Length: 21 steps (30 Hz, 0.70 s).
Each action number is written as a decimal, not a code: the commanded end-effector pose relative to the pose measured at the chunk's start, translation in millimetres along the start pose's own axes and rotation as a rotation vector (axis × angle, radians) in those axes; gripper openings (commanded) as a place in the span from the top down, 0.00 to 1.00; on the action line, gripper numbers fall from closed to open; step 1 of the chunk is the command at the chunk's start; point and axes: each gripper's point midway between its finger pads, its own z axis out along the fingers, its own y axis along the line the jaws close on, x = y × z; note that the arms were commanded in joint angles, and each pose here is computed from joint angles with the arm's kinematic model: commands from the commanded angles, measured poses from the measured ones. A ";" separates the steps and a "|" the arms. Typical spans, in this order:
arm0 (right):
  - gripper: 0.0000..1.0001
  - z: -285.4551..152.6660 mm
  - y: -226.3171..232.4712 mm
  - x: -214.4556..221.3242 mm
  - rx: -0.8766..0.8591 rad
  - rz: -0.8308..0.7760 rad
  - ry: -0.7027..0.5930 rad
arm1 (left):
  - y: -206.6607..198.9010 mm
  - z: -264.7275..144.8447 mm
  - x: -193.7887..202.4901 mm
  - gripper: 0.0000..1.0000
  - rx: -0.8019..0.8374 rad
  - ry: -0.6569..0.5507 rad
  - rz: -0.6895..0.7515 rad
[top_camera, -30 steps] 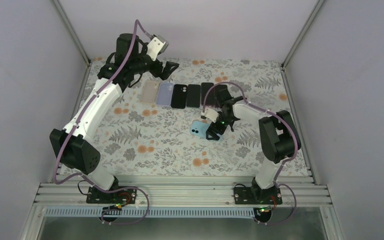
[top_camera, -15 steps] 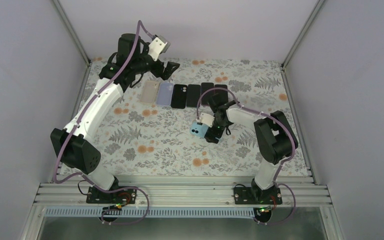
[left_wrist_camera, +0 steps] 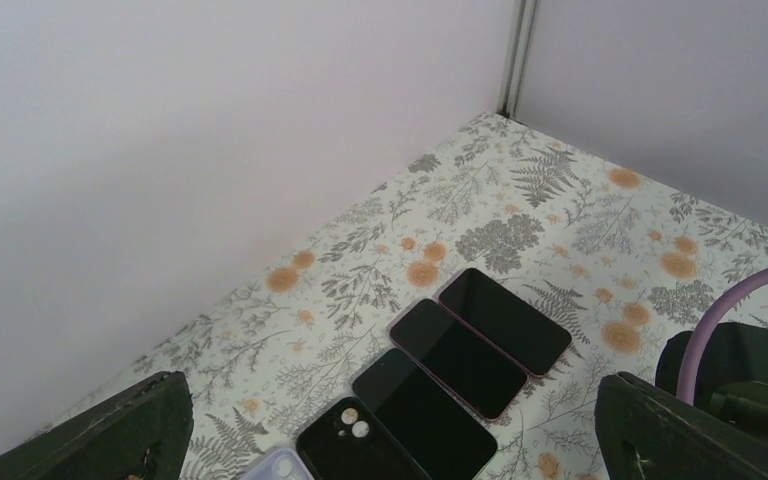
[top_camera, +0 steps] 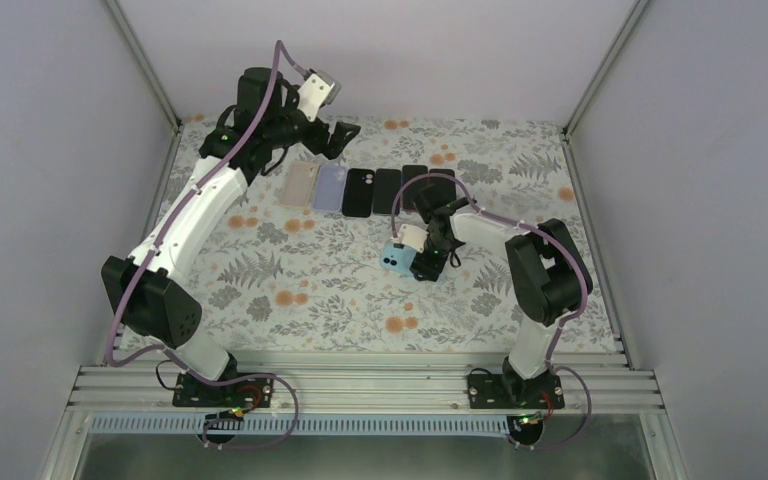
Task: Take the phone out of the phone case
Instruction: Pick up the phone at the center of the board.
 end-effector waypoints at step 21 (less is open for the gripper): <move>0.44 -107.8 16.5 -78.6 -0.335 0.052 -0.480 | -73.3 -38.5 55.0 0.00 0.445 0.082 0.101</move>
